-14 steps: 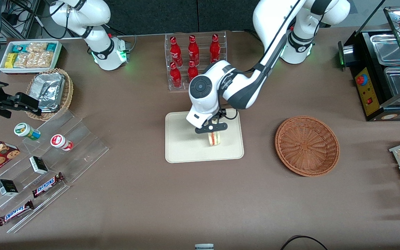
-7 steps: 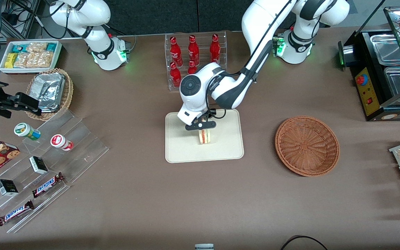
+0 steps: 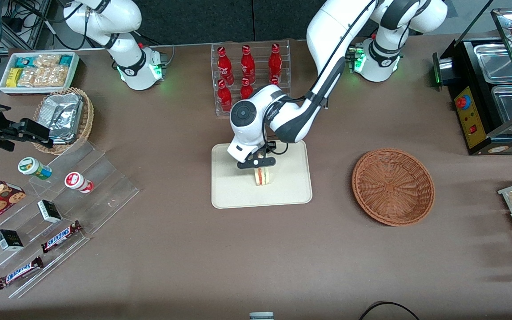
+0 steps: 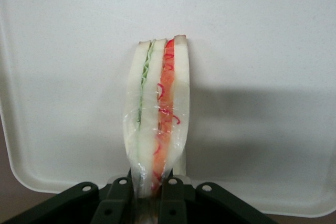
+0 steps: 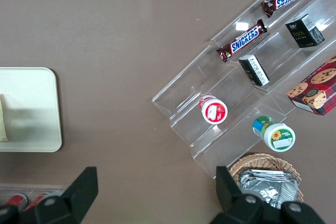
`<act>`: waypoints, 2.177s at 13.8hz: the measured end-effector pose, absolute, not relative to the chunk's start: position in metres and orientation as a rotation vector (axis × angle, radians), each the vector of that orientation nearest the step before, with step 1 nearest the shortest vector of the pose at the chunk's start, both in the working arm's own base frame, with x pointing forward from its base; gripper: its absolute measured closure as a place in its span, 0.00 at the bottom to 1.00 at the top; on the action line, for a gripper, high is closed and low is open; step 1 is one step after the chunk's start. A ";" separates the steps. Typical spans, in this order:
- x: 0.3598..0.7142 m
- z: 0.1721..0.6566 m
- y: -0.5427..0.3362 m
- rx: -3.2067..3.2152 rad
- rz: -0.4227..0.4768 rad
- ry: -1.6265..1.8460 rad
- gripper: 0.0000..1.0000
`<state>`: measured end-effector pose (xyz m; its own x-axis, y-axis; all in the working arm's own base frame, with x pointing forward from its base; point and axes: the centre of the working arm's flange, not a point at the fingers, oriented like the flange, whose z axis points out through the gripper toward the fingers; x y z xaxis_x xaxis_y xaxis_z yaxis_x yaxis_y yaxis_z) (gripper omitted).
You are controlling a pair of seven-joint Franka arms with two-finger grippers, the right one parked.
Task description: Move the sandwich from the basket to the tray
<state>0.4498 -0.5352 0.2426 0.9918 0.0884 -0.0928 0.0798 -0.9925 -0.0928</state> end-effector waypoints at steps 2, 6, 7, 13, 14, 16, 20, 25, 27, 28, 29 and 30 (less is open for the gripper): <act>0.450 0.242 -0.535 -3.046 0.148 -0.128 0.65; 0.461 0.266 -0.538 -3.066 0.114 -0.143 0.25; 0.465 0.281 -0.535 -3.058 0.113 -0.156 0.14; 0.531 0.442 -0.421 -3.026 0.098 -0.441 0.00; 0.534 0.468 -0.399 -3.015 0.101 -0.482 0.00; 0.535 0.511 -0.357 -2.992 0.121 -0.528 0.00; 0.527 0.575 -0.270 -2.957 0.228 -0.470 0.00; 0.520 0.627 -0.159 -3.009 0.286 -0.296 0.00; 0.529 0.618 -0.124 -3.026 0.329 -0.204 0.00; 0.532 0.615 -0.105 -3.037 0.348 -0.152 0.00; 0.535 0.614 -0.086 -3.048 0.359 -0.112 0.00; 0.537 0.614 -0.068 -3.057 0.364 -0.089 0.00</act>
